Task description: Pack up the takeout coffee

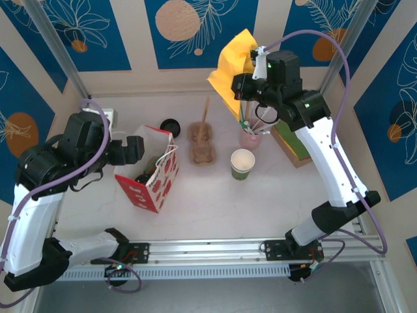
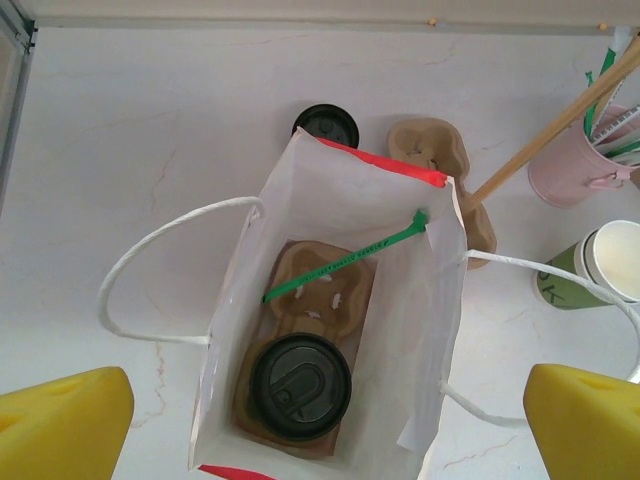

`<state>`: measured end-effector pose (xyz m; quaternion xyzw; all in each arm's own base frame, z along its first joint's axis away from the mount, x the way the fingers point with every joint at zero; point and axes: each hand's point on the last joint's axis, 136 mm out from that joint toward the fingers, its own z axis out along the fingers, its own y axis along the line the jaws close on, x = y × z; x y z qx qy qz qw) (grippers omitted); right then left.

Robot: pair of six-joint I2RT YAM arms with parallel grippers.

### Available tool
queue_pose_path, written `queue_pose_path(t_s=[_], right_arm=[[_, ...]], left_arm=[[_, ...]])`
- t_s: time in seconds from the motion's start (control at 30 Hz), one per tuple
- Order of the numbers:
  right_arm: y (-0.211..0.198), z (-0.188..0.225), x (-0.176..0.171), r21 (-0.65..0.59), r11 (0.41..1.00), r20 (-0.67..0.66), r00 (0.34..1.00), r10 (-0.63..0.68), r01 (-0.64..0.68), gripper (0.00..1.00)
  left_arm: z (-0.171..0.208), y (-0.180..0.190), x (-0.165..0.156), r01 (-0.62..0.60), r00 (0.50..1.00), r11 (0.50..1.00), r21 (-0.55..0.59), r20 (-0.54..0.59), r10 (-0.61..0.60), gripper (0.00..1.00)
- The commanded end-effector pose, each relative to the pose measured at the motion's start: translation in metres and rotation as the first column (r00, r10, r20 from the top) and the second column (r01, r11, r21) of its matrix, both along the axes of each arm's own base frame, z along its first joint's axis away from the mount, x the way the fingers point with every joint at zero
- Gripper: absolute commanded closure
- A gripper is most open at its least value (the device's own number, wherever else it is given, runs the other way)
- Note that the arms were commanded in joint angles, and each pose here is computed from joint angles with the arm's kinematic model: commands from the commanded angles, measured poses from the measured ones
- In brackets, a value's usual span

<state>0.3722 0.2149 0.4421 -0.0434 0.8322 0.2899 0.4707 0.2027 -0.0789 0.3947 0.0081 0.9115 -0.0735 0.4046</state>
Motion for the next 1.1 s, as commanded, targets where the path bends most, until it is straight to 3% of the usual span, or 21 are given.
queue_pose_path(t_s=[0.0,0.57,1.07], right_arm=[[-0.005,0.005,0.004,-0.019,0.999,0.025,0.999,-0.031,0.031,1.00],[-0.007,0.010,0.005,0.008,1.000,0.033,0.999,-0.016,0.016,1.00],[0.126,0.020,-0.040,0.192,0.942,0.033,0.961,0.273,-0.274,1.00]], left_arm=[[-0.003,0.011,-0.007,-0.040,0.999,0.999,0.004,-0.008,0.040,0.00],[-0.004,0.008,-0.002,-0.033,0.999,0.999,0.018,-0.014,0.033,0.00],[0.009,0.031,-0.013,-0.100,0.994,0.995,0.025,0.045,0.099,0.00]])
